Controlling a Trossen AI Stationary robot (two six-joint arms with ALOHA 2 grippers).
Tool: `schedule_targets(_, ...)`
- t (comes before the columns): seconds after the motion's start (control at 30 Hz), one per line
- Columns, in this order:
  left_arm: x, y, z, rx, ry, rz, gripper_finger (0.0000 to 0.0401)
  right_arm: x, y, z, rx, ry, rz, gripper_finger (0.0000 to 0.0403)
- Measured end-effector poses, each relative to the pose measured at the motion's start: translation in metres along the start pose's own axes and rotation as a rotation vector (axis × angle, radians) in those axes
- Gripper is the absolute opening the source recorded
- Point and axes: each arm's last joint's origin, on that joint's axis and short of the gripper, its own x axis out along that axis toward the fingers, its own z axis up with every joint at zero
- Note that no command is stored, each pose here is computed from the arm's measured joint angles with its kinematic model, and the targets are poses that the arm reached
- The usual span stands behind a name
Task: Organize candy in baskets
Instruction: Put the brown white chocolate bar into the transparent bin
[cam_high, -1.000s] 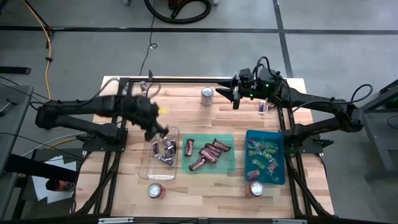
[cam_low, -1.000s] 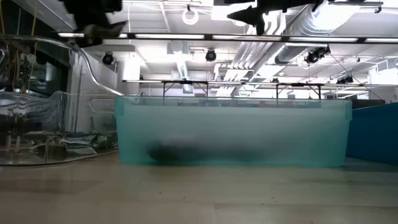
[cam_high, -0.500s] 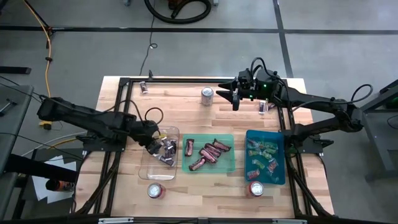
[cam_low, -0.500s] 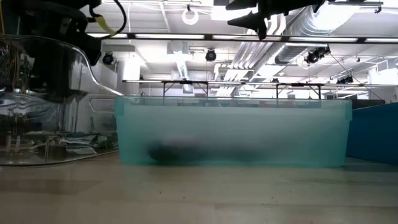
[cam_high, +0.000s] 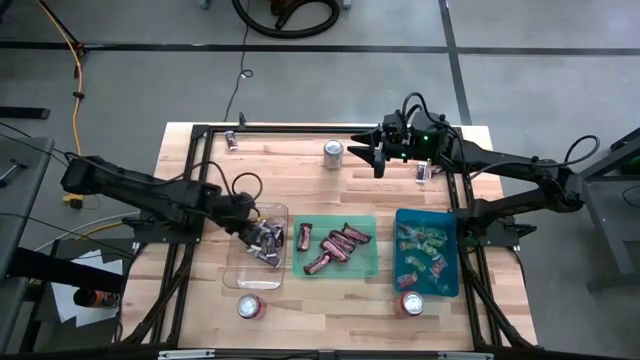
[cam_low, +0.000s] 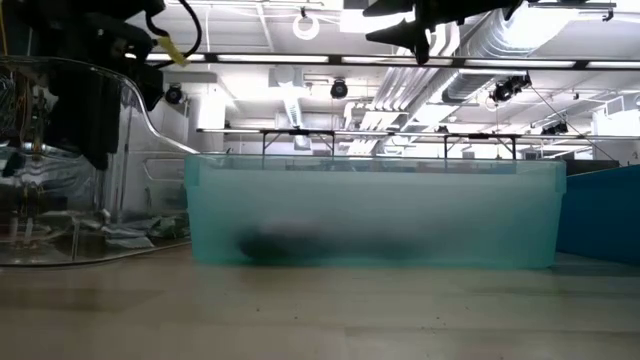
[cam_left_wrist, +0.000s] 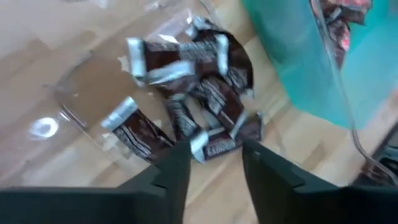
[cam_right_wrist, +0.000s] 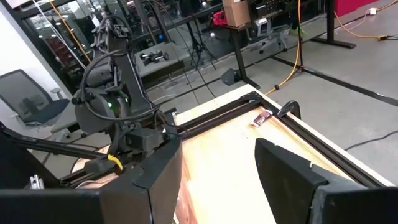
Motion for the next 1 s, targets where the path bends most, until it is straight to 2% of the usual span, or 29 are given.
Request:
schedule_targets(0.07, -0.002, -0.002, 0.000, 0.006, 0.014, -0.040, 0.0151, 0.000, 0.000, 0.001, 0.017, -0.012, -0.008, 0.0197)
schedule_targets(0.17, -0.012, -0.007, 0.007, 0.009, -0.022, -0.169, 0.0174, 0.000, 0.001, 0.007, 0.062, -0.072, -0.001, 0.0197)
schedule_targets(0.33, -0.051, -0.019, 0.039, 0.083, -0.298, -0.331, 0.0186, -0.008, 0.002, 0.017, 0.111, -0.165, -0.015, 0.0197)
schedule_targets(0.47, -0.090, -0.025, 0.070, 0.210, -0.555, -0.279, 0.0186, -0.013, -0.003, 0.021, 0.206, -0.193, -0.062, 0.0197)
schedule_targets(0.6, -0.125, -0.024, 0.096, 0.306, -0.789, -0.125, 0.0186, -0.013, -0.006, 0.016, 0.252, -0.151, -0.108, 0.0197)
schedule_targets(0.7, -0.140, -0.017, 0.108, 0.317, -0.876, -0.059, 0.0186, -0.014, -0.014, -0.002, 0.324, -0.021, -0.299, 0.0197)
schedule_targets(0.87, -0.146, -0.003, 0.117, 0.282, -0.897, -0.007, 0.0185, -0.036, -0.046, -0.049, 0.450, 0.352, -0.825, 0.0197)
schedule_targets(0.93, -0.147, 0.001, 0.119, 0.271, -0.892, -0.002, 0.0185, -0.044, -0.060, -0.065, 0.484, 0.450, -0.945, 0.0197)
schedule_targets(1.0, -0.146, 0.003, 0.122, 0.264, -0.885, 0.001, 0.0185, -0.051, -0.074, -0.081, 0.539, 0.498, -0.997, 0.0197)
